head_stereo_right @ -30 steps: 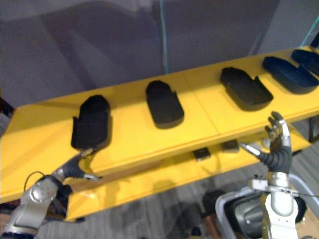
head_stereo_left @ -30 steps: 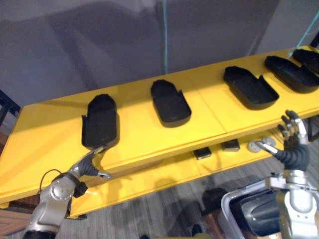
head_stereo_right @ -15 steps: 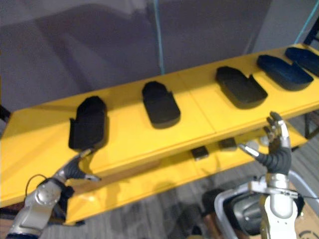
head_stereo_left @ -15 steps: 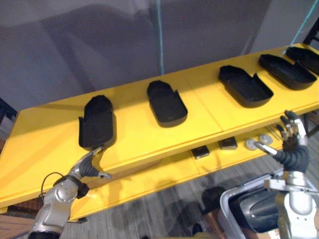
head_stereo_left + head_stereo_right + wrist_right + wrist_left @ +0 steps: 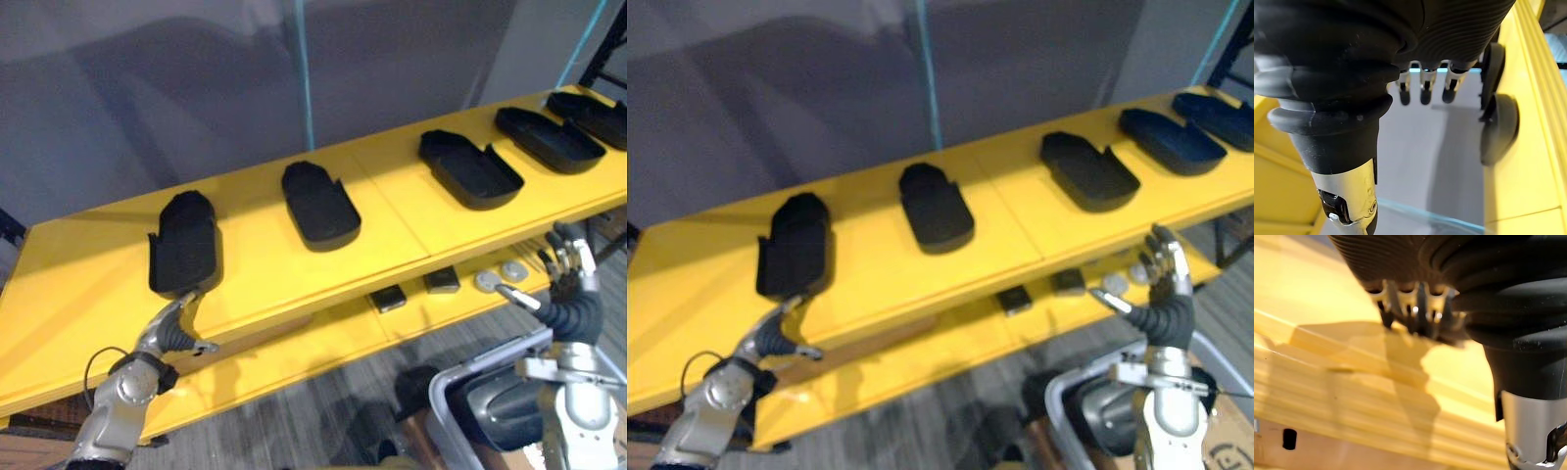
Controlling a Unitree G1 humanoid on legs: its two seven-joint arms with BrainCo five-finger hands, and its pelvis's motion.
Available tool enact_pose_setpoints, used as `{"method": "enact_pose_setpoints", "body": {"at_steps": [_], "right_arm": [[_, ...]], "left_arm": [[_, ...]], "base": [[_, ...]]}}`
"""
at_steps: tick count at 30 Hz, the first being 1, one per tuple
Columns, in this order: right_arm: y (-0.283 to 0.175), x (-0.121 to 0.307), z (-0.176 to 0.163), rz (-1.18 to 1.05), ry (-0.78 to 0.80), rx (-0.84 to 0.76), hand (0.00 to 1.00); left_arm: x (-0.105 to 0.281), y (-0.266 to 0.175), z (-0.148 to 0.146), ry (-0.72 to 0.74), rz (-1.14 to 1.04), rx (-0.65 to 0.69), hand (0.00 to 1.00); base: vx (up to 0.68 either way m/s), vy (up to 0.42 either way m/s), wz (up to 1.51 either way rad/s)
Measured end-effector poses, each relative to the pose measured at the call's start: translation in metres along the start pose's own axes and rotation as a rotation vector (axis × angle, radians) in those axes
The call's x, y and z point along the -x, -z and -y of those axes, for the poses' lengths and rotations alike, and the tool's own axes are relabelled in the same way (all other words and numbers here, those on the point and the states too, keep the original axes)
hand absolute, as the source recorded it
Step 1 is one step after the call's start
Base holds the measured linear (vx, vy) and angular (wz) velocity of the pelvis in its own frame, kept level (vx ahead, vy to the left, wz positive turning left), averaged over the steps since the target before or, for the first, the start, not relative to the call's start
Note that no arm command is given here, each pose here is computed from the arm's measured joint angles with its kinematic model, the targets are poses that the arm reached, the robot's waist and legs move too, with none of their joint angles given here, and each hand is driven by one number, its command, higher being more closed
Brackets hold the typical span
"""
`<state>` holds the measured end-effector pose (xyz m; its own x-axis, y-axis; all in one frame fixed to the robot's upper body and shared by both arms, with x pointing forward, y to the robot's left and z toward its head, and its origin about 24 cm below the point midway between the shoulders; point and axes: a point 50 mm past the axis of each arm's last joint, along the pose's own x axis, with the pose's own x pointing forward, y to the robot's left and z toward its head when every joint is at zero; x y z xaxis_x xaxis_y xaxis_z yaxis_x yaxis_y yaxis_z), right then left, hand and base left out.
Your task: Walk over and take plastic housings, then place them on the shelf
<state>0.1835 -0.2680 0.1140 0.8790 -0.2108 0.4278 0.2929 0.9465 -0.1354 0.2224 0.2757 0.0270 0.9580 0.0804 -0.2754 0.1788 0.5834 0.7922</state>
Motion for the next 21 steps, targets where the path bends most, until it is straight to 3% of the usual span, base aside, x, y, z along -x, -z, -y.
{"method": "enact_pose_setpoints", "body": {"at_steps": [2,7,10,15,17,21], "right_arm": [[0.0,-0.001,-0.001,0.002,-0.007,-0.004,0.0],[-0.014,-0.006,-0.015,0.068,-0.075,-0.088,0.0],[-0.019,-0.012,-0.021,0.105,-0.099,-0.158,0.0],[-0.027,-0.021,-0.028,0.186,-0.124,-0.213,0.0],[-0.034,-0.029,-0.03,0.249,-0.106,-0.245,0.0],[-0.042,-0.036,-0.035,0.329,-0.067,-0.311,0.0]], "left_arm": [[0.001,-0.001,-0.001,-0.002,0.007,0.042,0.0],[0.03,-0.032,-0.007,0.118,0.221,0.395,0.0],[0.05,-0.046,-0.027,0.149,0.414,0.602,0.0],[0.079,-0.048,-0.061,-0.059,0.672,0.834,0.0],[0.105,-0.055,-0.073,-0.15,0.874,0.908,0.0],[0.129,-0.065,-0.085,-0.27,1.108,0.933,0.0]], "base": [[0.0,0.0,0.0],[0.0,-0.003,0.09],[-0.01,-0.009,0.23],[-0.04,-0.004,0.22],[-0.02,-0.013,0.34],[0.01,-0.007,0.19]]}}
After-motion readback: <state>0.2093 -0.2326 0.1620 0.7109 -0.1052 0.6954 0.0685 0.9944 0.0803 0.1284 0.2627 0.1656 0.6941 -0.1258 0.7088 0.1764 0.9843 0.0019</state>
